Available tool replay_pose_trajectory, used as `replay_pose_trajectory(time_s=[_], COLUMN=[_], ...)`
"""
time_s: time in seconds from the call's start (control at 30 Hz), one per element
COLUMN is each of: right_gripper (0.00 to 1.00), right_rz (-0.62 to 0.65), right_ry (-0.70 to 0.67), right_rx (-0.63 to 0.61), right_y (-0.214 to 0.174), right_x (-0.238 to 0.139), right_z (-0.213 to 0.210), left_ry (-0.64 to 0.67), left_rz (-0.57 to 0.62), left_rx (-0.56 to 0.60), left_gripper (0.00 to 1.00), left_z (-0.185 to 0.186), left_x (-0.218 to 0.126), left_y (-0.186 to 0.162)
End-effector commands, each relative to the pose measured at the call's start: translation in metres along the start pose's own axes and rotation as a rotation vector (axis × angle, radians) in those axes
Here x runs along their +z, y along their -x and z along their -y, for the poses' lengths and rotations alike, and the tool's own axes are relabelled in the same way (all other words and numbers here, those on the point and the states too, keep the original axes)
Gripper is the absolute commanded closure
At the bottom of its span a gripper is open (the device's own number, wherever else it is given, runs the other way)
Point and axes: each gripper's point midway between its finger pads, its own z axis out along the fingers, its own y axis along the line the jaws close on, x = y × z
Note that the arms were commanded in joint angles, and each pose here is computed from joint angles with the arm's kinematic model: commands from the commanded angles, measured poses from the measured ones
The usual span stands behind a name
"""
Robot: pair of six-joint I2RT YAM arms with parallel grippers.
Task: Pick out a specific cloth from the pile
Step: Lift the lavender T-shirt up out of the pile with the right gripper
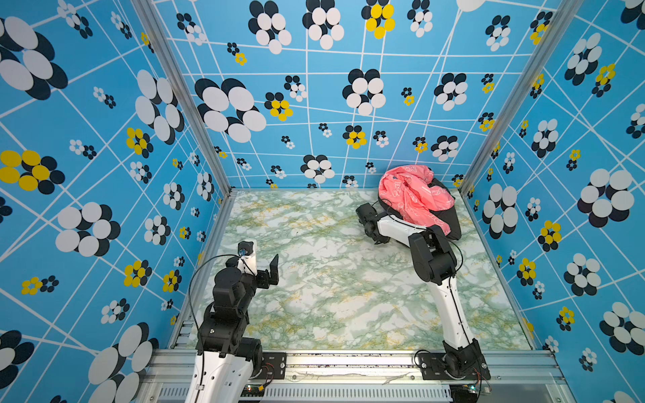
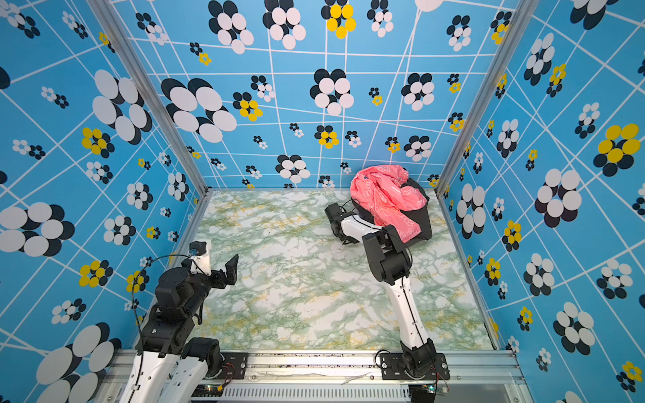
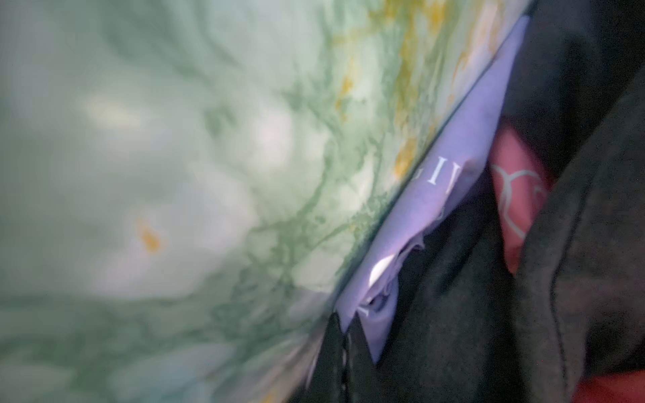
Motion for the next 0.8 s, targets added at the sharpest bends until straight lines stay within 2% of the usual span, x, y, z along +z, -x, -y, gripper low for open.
replay_pose_trajectory(time_s=[0.0, 0.27, 0.43, 0.77], right_gripper=[1.0, 1.0, 1.0, 1.0], right_rz=[0.037, 0.221, 0.32, 0.457], right_ry=[-0.014, -0.052, -0.104, -0.142], right_rx=[0.068, 0.348, 0.482, 0.726], right_y=[0.005, 0.01, -0.002, -0.039], right_x=[-0.006, -0.07, -0.115, -0.178], right_z=[0.014, 0.095, 0.152, 0.23], left_ry=[-0.001, 0.004, 0.002, -0.001], left_rz=[-0.006, 0.0, 0.003, 0.011], left_rx=[-0.008, -0.006, -0.007, -0.01], left_gripper=[0.01, 0.01, 0.01, 0.01], left_z=[0.001, 0.0, 0.0, 0.001], left_x=[0.001, 0.0, -0.001, -0.002], left_y=[-0.006, -0.005, -0.005, -0.003])
